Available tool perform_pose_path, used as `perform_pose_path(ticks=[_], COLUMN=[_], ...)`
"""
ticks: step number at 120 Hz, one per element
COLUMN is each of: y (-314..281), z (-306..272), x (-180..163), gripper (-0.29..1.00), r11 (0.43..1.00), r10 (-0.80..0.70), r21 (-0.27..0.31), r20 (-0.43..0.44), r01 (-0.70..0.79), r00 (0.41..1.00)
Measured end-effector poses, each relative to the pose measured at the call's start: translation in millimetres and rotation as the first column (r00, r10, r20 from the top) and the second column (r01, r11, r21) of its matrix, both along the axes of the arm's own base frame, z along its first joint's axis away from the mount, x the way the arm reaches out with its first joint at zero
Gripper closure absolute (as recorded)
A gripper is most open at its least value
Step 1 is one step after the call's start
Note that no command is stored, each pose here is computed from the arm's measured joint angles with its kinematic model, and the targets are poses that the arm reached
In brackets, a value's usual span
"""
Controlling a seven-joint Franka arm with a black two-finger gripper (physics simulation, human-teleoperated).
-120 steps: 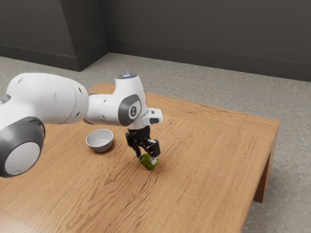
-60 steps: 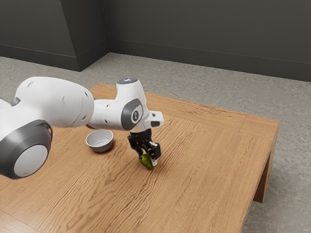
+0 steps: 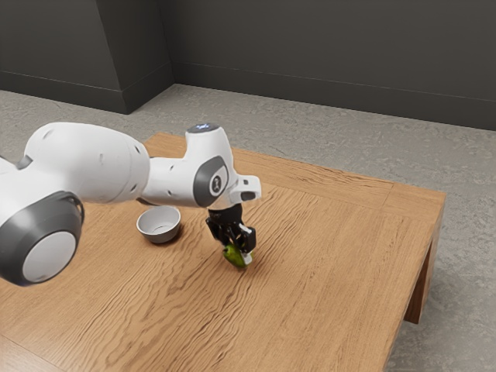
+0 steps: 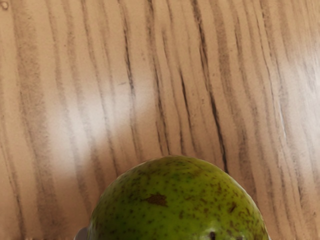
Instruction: Place the pear in the bowl.
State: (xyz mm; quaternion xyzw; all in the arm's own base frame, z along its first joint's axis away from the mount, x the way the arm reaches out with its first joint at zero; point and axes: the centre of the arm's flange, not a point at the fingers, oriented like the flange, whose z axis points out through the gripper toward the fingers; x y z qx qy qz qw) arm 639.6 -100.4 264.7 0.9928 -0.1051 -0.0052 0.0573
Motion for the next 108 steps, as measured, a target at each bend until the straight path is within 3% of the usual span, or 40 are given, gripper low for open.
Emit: perform_pose_path(ticks=[21, 36, 76, 108], y=[4, 21, 111, 174], z=[31, 57, 108, 106], x=[0, 2, 1, -7], gripper=[0.64, 0.68, 0.68, 0.67], r11=[1.0, 0.999, 0.978, 0.953], r10=[0.016, 0.052, 0.205, 0.293], r21=[-0.01, -0.007, 0.008, 0.058], r20=[0.037, 0.073, 0.113, 0.085], r01=[-0.016, -0.051, -0.208, -0.298], r00=[0.999, 0.996, 0.972, 0.952])
